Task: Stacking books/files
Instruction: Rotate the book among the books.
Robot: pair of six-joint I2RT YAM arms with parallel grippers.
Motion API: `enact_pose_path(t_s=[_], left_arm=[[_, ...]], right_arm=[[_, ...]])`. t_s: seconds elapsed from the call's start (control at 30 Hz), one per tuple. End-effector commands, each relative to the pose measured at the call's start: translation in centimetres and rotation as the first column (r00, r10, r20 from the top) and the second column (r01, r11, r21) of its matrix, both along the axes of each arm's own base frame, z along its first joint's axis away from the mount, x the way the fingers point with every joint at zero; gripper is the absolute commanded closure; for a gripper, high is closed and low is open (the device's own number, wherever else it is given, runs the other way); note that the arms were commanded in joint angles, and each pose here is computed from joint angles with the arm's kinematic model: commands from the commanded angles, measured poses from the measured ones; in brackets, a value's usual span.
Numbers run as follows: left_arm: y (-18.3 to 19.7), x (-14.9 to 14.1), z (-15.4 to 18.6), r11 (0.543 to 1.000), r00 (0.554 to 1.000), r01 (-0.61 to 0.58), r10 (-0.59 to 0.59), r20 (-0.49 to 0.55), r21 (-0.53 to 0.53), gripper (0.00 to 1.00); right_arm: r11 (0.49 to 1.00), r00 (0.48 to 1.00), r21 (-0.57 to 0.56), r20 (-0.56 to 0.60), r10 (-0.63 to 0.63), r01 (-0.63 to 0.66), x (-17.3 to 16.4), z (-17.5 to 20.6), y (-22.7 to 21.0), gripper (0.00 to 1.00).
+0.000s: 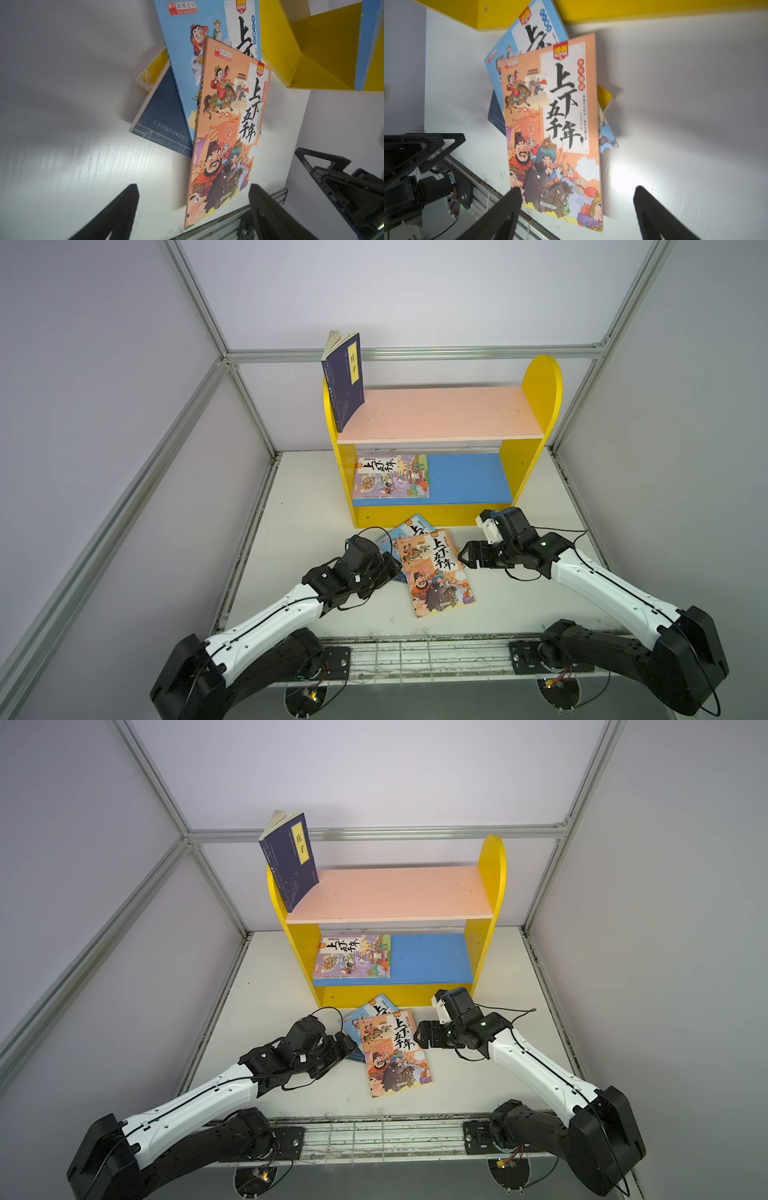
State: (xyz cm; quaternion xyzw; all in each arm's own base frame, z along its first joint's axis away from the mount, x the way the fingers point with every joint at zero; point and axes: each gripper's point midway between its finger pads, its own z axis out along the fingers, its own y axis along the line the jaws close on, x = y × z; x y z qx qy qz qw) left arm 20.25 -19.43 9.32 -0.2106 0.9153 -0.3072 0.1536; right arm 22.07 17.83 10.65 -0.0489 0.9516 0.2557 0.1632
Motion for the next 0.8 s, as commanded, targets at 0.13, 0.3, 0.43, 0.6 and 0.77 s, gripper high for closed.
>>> enact_pose_path(t_s=[0.13,0.3,0.43,0.6,0.77], left_arm=[[-2.4,-2.1,-2.1,0.993,0.991,0.111,-0.114,-0.076,-0.038,0.13],[-3.2,-2.5,-2.6,0.991,0.99,0.108,-0.115,-0.081,-0.081,0.13],[-3.5,-2.4,-3.0,0.99,0.991,0.099,-0.108,-0.085,-0.098,0.14],[-4.0,-2.5,-3.6,0.987,0.988,0.105,-0.117,-0.098,-0.123,0.13],[-4.3,-2.4,-4.5,0.986,0.988,0.101,-0.116,-0.103,-0.135,0.14]], right_arm=[[0.996,0.989,0.08,-0.139,0.05,-0.039,-2.4,-2.3,0.9,0.13],[0.99,0.979,0.133,-0.186,0.08,-0.055,-2.9,-3.5,1.9,0.14],[0.985,0.967,0.155,-0.232,0.108,-0.073,-3.7,-4.8,2.2,0.14],[0.981,0.955,0.177,-0.267,0.132,-0.086,-4.6,-6.1,2.4,0.16],[0.98,0.944,0.175,-0.298,0.144,-0.094,-5.5,-7.0,2.3,0.2]])
